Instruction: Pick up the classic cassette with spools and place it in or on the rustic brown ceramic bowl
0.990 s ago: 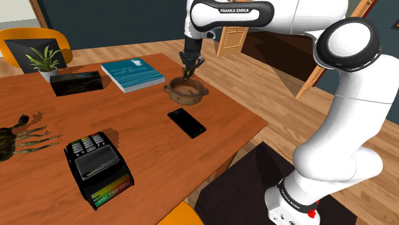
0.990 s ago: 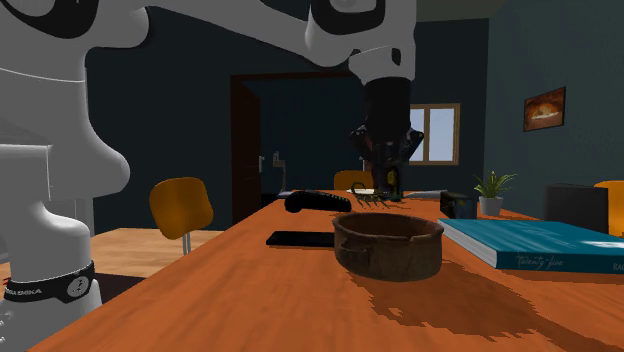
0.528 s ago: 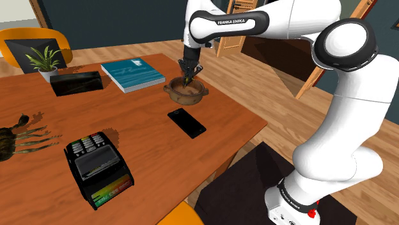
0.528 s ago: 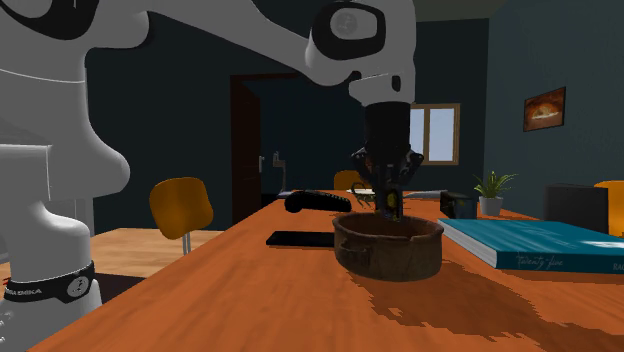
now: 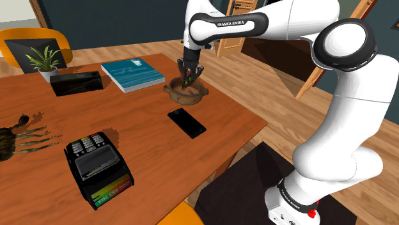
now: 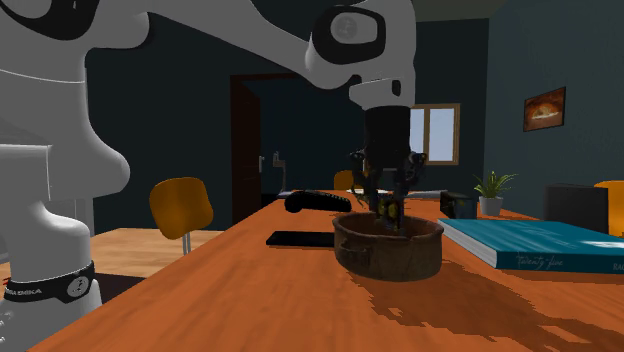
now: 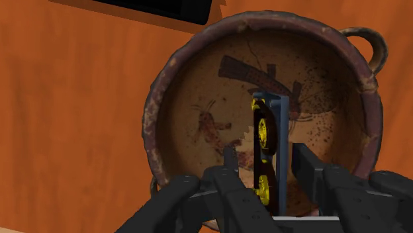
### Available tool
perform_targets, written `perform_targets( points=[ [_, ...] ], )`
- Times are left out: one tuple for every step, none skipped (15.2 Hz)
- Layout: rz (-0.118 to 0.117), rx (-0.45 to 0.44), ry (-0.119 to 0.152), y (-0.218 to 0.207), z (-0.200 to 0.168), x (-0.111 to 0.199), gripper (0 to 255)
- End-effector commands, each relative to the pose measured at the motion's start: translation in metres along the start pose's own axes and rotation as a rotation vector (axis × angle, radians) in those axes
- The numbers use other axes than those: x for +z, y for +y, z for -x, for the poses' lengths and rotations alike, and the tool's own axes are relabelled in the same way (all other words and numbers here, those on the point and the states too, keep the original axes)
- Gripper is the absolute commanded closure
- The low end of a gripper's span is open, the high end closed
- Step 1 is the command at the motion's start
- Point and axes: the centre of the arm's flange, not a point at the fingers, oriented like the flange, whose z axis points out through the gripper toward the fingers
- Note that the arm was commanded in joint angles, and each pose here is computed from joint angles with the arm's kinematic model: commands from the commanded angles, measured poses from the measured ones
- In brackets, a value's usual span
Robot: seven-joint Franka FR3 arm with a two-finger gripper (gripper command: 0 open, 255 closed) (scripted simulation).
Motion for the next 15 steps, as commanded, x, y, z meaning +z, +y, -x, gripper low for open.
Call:
perform_targets(
  points=[
    [0.0,0.0,0.0,0.0,0.0,0.0,0],
    [0.0,0.0,0.0,0.0,0.0,0.0,0],
    [0.0,0.0,0.0,0.0,0.0,0.0,0],
    [0.0,0.0,0.0,0.0,0.0,0.0,0],
    [0.0,0.0,0.0,0.0,0.0,0.0,0],
    [0.0,0.0,0.0,0.0,0.0,-0.013,0],
    [0.0,0.0,0.0,0.0,0.0,-0.026,0],
    [0.0,0.0,0.0,0.0,0.0,-0.04,0],
    [0.0,0.0,0.0,0.0,0.0,-0.05,0],
    [0.0,0.0,0.0,0.0,0.0,-0.05,0],
    [0.0,0.0,0.0,0.0,0.0,-0.05,0],
    [0.0,0.0,0.0,0.0,0.0,-0.05,0],
    [0.0,0.0,0.0,0.0,0.0,-0.05,0],
    [0.0,0.0,0.0,0.0,0.0,-0.05,0],
    [0.0,0.0,0.0,0.0,0.0,-0.05,0]
  ],
)
